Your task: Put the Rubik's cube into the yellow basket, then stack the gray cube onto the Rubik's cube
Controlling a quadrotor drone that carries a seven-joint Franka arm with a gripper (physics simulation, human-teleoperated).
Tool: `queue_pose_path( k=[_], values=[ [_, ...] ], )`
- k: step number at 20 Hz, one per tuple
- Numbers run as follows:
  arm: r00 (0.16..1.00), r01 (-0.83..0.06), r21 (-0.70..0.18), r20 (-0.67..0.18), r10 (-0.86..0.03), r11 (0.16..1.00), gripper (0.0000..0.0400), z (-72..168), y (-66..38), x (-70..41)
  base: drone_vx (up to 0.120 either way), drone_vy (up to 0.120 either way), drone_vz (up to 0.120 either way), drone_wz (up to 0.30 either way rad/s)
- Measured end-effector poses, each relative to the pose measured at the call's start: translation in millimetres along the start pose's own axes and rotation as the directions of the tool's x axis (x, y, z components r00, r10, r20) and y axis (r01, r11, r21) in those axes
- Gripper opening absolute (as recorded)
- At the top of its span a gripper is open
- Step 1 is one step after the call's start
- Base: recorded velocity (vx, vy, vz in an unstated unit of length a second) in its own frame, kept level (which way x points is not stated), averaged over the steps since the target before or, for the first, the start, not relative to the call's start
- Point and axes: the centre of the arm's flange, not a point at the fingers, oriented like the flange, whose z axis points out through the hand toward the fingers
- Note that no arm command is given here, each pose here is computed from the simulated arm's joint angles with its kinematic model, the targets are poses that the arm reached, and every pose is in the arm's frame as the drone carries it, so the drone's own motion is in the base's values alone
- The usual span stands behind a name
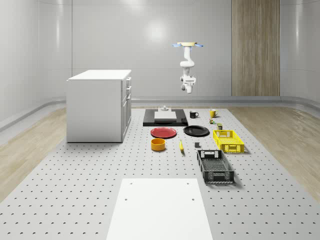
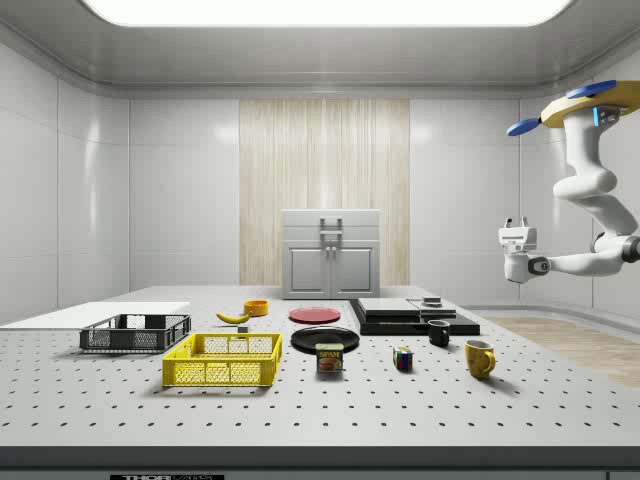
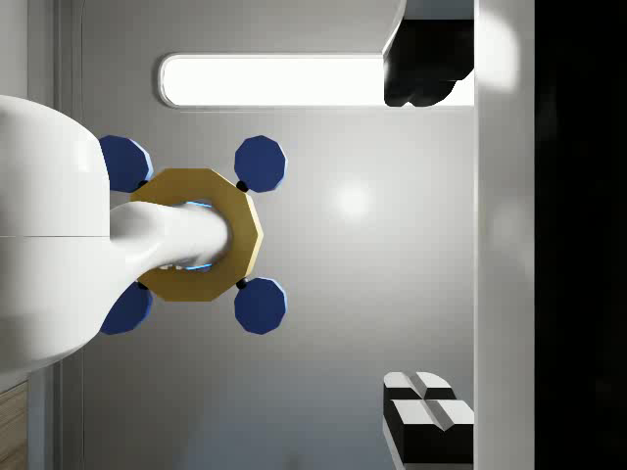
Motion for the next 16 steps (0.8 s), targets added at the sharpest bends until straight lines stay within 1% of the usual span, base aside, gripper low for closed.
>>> queue_pose_path(
  k=[4,9,12,16],
  values=[
    [1.0,0.0,0.002,-0.002,0.0,1.0,0.04,-30,2.6,-2.4,0.0,0.0,0.0,0.0],
    [1.0,0.0,0.005,-0.005,0.0,1.0,0.04,-61,1.7,-1.6,0.0,0.0,0.0,0.0],
    [1.0,0.0,0.007,-0.007,0.0,1.0,0.04,-75,0.9,-0.9,0.0,0.0,0.0,0.0],
    [1.0,0.0,0.009,-0.009,0.0,1.0,0.04,-85,0.3,-0.4,0.0,0.0,0.0,0.0]
  ],
)
